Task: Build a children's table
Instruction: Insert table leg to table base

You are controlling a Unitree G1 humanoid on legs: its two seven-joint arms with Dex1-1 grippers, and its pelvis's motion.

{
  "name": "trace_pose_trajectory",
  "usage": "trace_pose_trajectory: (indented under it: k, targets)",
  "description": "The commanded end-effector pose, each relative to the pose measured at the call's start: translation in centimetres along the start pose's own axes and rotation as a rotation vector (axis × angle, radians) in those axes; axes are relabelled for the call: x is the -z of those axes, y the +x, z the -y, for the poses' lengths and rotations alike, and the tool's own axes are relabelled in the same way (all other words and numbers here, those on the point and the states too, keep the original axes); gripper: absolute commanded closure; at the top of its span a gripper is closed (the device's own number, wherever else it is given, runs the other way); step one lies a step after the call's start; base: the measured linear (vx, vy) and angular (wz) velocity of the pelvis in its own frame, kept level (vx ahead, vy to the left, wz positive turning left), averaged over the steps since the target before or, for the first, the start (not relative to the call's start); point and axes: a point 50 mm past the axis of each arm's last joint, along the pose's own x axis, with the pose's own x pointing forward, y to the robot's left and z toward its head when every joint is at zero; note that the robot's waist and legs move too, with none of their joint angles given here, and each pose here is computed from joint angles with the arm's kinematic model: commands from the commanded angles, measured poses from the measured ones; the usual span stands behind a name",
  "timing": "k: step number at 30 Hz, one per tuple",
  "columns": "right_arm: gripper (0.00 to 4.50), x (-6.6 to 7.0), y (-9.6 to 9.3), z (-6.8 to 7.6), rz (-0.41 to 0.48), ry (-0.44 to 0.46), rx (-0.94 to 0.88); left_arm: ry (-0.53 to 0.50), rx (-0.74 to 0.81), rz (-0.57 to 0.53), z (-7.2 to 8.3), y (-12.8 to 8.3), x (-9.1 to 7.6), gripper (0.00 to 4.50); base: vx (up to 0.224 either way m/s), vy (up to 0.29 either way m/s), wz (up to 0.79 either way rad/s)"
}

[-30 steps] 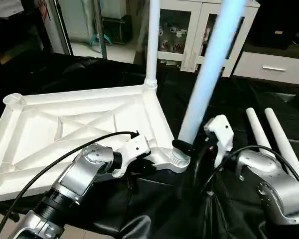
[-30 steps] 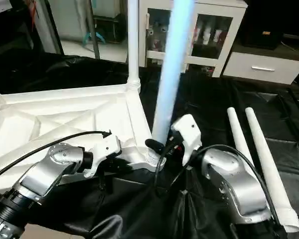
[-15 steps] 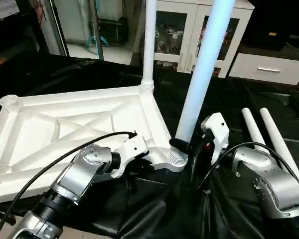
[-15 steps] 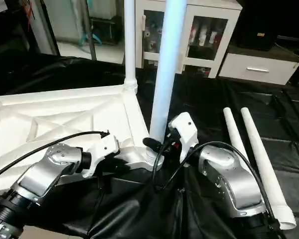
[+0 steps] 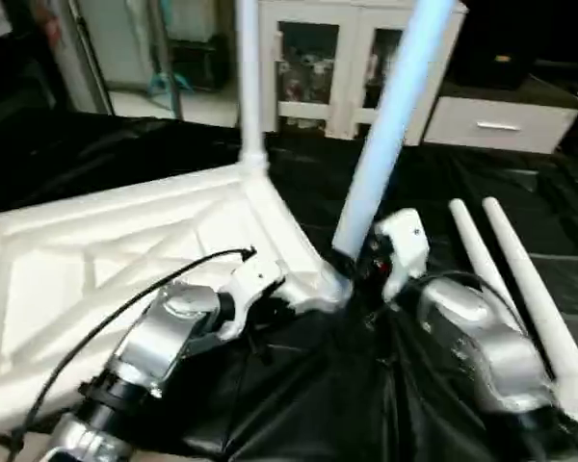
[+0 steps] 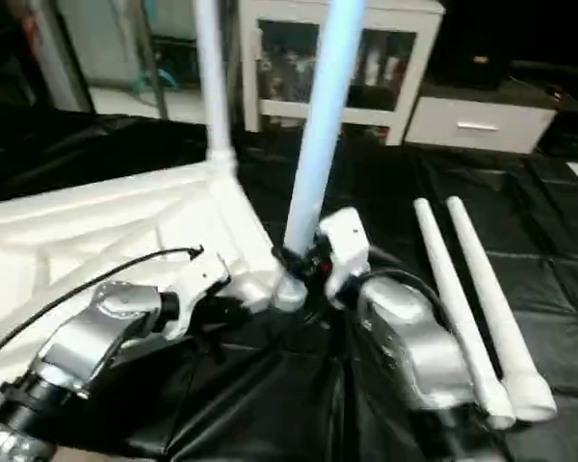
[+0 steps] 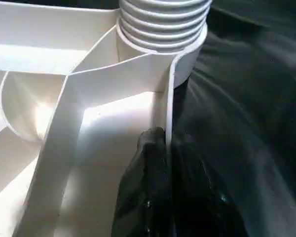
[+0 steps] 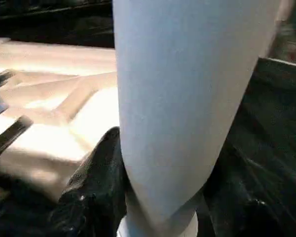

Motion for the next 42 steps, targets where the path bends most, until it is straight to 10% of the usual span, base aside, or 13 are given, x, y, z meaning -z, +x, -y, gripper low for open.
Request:
trace_pose_trajectory:
  k: [1,14,26,42]
  targets:
    - [2.68,5.0,-0.2,1.8,-0.233,0.052,0.162,-0.071,-0.058,0.06,-0.1,0.6,-1.2,4.5,0.0,0.0,0.0]
    - [2.68,4.6,3.6,2.8,-0.253,0.13,0.398,-0.209,-0.238,0.142,0.2,4.7,-5.2,4.5,0.0,0.0,0.0]
    - [2.33,3.9,4.5,2.3,-0.18,0.154,0.32,-0.209,-0.258,0.129,-0.4,4.6,-4.8,4.5,0.0,0.0,0.0]
    - [1.12,-1.7,2.6,1.9,0.001,0.088,-0.01,-0.13,-0.195,0.111,-0.9,3.3,-4.0,4.5,0.0,0.0,0.0]
